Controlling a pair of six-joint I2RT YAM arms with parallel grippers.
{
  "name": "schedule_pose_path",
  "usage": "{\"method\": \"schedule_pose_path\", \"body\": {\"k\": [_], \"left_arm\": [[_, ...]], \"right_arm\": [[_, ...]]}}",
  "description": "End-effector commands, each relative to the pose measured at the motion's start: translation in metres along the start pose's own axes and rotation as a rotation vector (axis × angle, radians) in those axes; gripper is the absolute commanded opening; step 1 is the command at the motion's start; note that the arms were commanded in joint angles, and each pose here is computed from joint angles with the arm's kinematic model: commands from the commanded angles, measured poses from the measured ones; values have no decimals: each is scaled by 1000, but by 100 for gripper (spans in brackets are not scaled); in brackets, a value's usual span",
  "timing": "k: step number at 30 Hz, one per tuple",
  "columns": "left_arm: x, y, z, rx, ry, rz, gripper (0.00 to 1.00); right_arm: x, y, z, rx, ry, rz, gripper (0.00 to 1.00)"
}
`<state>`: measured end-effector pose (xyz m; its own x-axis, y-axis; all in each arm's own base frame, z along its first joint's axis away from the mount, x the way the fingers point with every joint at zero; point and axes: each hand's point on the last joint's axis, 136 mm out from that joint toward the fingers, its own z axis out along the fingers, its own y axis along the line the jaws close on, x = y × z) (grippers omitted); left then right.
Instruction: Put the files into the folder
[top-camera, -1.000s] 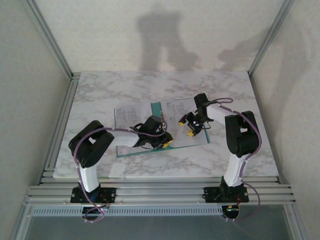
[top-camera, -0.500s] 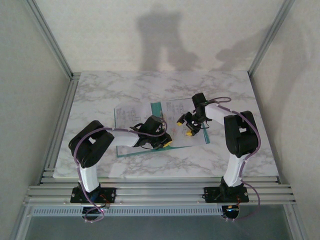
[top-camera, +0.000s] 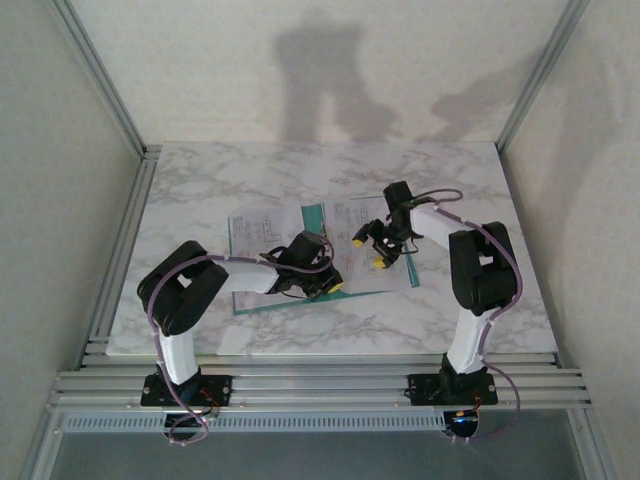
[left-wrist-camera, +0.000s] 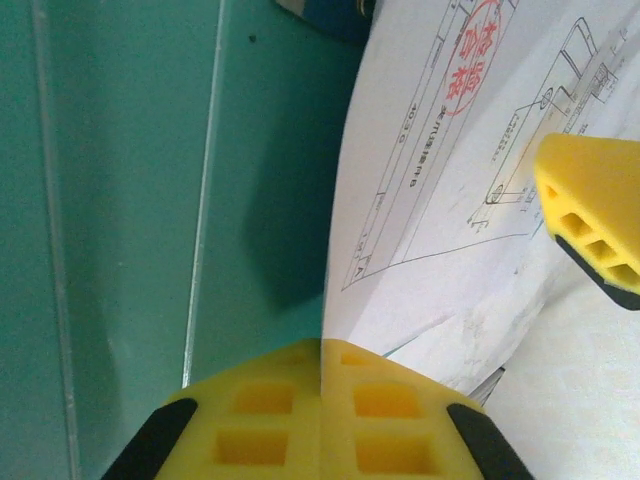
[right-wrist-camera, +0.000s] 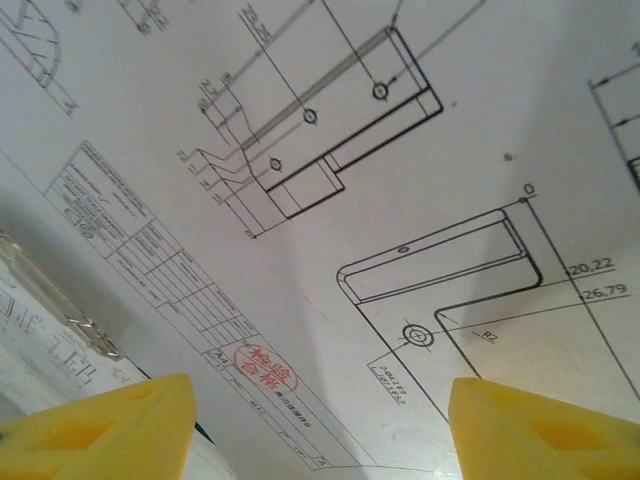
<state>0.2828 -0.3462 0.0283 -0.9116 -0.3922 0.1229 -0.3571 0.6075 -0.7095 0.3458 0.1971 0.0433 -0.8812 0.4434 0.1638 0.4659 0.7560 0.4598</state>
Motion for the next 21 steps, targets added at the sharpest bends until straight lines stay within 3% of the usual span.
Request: {"method": "schedule_pose_path", "body": {"k": [1,10,21], "left_arm": [[-8,-3,0,24,-37,-41,0],[-9,-15,-2,77,-56,-87,0],[-4,-14,2,76,-47,-97,0]], "right_arm": [[-13,22,-38,-29,-127,-75,71],[-42,12,-93,-59,-289,-35,71],[-50,-15,-103,-47,-315,26,71]]}}
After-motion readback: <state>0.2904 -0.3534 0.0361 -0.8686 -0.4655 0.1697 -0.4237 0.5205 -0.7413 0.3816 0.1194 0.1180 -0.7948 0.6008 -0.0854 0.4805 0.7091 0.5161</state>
